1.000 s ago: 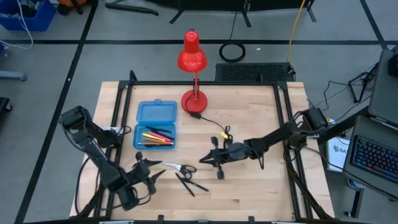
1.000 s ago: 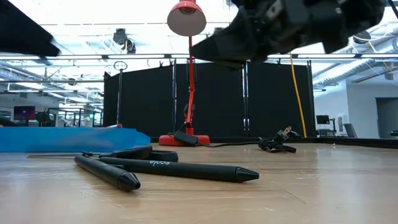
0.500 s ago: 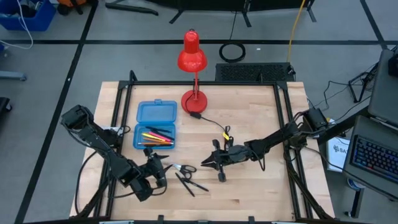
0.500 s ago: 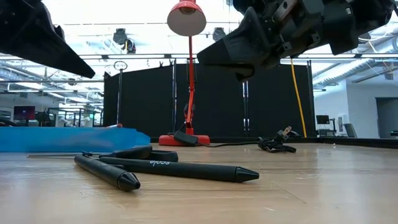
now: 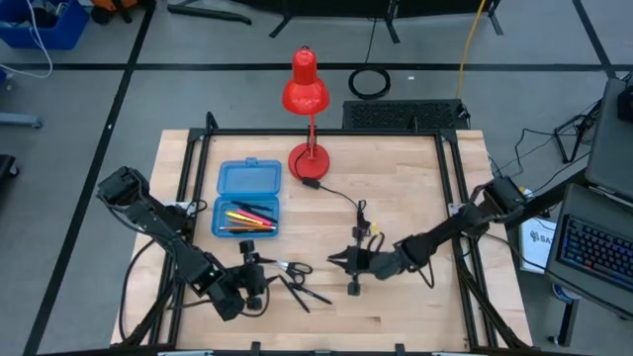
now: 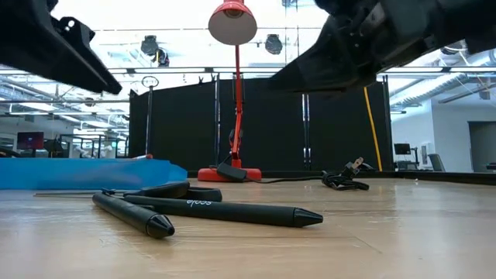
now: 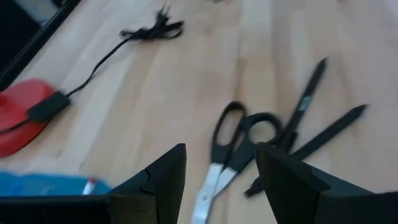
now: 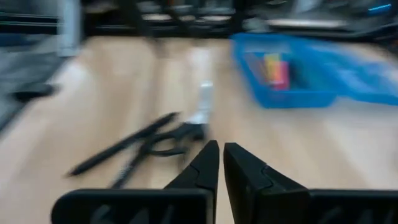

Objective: Pick & place school supplies into a supply box
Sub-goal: Put the black pen into the blue supply box

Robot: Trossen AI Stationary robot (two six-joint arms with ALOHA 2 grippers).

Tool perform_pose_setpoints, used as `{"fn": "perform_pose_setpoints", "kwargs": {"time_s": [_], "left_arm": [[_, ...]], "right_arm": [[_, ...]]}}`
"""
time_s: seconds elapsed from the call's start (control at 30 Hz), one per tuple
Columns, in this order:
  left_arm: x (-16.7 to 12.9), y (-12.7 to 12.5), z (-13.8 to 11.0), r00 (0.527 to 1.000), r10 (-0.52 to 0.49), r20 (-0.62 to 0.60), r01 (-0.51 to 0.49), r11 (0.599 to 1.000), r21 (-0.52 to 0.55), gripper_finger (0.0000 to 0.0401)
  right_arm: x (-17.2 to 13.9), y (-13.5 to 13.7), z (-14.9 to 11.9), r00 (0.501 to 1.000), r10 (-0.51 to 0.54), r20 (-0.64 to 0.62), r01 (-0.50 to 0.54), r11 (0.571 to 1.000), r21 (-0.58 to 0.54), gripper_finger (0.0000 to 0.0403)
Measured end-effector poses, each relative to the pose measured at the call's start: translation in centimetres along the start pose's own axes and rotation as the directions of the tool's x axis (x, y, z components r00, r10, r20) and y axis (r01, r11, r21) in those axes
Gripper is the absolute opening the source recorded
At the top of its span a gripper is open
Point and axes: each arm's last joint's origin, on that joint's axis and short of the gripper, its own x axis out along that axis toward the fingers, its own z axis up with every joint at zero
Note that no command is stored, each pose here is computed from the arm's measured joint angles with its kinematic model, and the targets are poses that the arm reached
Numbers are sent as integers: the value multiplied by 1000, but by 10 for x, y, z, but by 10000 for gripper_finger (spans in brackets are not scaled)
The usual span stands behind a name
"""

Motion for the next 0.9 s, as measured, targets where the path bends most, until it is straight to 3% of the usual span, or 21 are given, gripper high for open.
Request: {"fn": "perform_pose_setpoints", "kwargs": {"time_s": [0.13, 0.43, 0.5, 0.57, 0.63, 0.7, 0.8, 0.9], "left_arm": [[0, -4, 7, 998, -37, 46, 35, 999, 40, 200], [5, -1, 10, 998, -53, 44, 51, 998, 38, 200], [5, -1, 10, 997, -65, 33, 64, 998, 13, 200], [5, -1, 10, 997, -66, 30, 66, 998, -1, 200], [3, -2, 8, 997, -67, 29, 67, 998, -4, 200], [2, -3, 7, 997, -73, 26, 73, 997, 2, 200], [1, -4, 5, 995, -97, -4, 97, 995, 23, 200], [1, -6, 3, 986, -161, -50, 162, 987, 15, 200]], "right_arm": [[-8, 8, -5, 990, -138, 6, 138, 990, -37, 5], [-3, -3, -9, 978, -203, -41, 204, 978, 47, 6], [-4, -7, -15, 953, -295, -74, 299, 953, 53, 4], [-8, -12, -22, 901, -424, -93, 430, 902, 46, 1], [-11, -14, -27, 868, -486, -103, 491, 870, 35, 2], [-10, -13, -28, 889, -439, -131, 447, 894, 38, 4], [-4, -10, -24, 957, -231, -176, 244, 968, 55, 2], [1, -7, -15, 988, -55, -145, 70, 993, 100, 1]]}}
